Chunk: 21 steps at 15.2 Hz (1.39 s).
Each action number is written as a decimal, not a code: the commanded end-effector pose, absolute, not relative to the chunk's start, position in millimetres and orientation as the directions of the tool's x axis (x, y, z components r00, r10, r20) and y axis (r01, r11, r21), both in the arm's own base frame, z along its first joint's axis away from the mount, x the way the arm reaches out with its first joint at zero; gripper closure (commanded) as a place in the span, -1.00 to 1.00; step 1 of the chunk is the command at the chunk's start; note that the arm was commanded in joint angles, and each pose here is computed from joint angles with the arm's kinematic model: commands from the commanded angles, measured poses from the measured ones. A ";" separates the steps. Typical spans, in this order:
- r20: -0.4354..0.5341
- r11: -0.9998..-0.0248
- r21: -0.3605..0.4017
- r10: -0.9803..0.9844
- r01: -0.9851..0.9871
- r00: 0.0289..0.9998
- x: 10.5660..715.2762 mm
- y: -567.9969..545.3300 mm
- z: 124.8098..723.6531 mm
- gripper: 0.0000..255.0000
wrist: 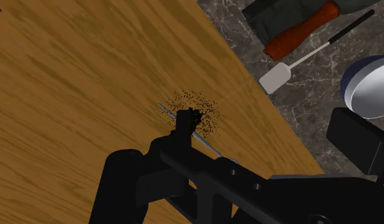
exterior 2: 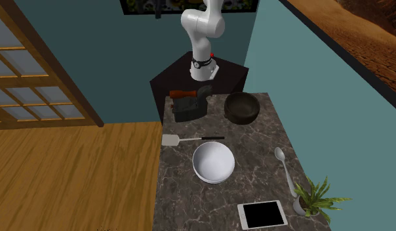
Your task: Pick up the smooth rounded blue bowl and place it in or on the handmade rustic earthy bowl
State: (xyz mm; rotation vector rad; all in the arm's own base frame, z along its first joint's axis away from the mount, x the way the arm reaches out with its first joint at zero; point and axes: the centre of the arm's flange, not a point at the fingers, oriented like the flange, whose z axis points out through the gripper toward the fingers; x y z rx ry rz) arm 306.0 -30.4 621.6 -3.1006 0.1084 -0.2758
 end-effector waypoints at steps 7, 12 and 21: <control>0.161 -0.997 -0.044 -0.070 -0.063 0.985 341.9 18.0 571.0 -1.00; 0.148 -0.997 -0.054 -0.068 -0.060 0.987 371.1 58.9 528.9 -1.00; 0.126 -0.996 -0.071 -0.064 -0.055 0.990 422.1 133.9 453.3 -1.00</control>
